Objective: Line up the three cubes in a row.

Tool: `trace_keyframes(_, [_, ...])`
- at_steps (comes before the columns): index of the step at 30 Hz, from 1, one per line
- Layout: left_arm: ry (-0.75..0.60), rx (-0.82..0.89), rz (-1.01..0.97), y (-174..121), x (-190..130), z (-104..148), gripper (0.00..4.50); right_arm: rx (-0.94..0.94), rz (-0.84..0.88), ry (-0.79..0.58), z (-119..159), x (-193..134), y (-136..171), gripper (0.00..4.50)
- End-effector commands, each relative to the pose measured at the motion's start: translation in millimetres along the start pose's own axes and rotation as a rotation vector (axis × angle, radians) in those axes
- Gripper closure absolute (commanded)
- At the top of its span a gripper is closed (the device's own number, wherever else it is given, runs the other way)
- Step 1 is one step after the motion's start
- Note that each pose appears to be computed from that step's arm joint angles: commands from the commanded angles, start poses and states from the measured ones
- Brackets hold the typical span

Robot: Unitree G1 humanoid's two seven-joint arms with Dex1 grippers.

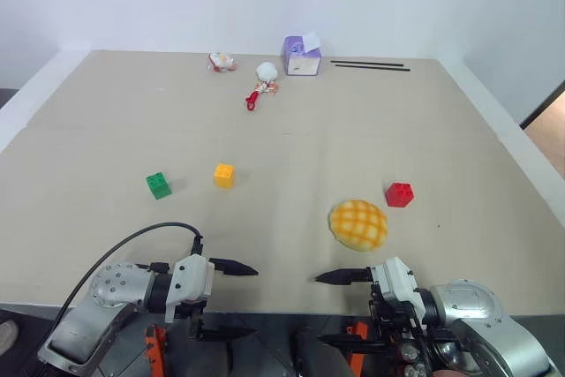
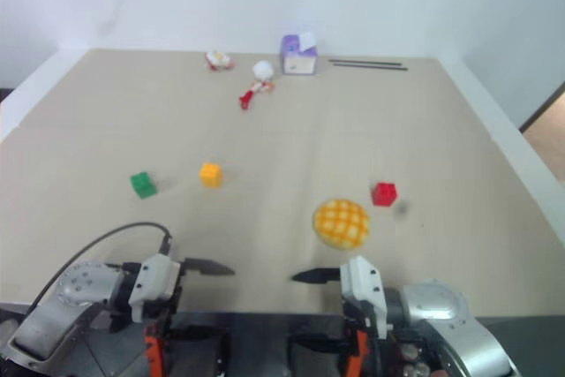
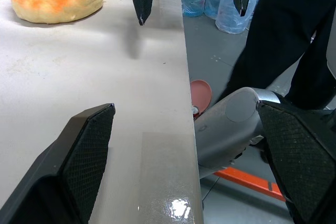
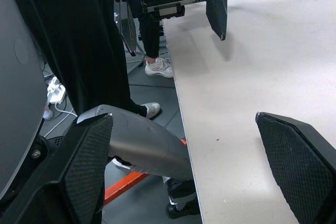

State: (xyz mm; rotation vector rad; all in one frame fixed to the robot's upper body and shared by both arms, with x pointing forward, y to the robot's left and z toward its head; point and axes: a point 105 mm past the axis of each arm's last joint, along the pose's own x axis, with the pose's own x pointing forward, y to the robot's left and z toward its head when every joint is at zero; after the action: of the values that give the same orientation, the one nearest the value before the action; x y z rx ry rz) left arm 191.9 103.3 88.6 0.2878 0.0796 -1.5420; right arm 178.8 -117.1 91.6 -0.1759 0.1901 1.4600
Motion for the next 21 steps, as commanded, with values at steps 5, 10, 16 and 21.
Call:
trace_keyframes(5, [-0.020,0.035,-0.012,-0.3,0.5,6.5,0.04,-0.028,0.014,-0.004,7.1,-2.9,3.8,0.00])
trace_keyframes(10, [-0.027,0.038,-0.020,-0.4,2.0,6.6,0.04,-0.030,0.017,0.002,7.1,-3.1,4.1,0.00])
trace_keyframes(16, [-0.032,0.040,-0.032,-1.0,2.8,6.3,0.04,-0.032,0.019,0.007,5.8,-3.8,5.3,0.00])
trace_keyframes(21, [-0.035,0.053,-0.034,0.6,3.4,6.7,0.04,-0.030,0.018,0.005,4.5,-4.2,6.1,0.00])
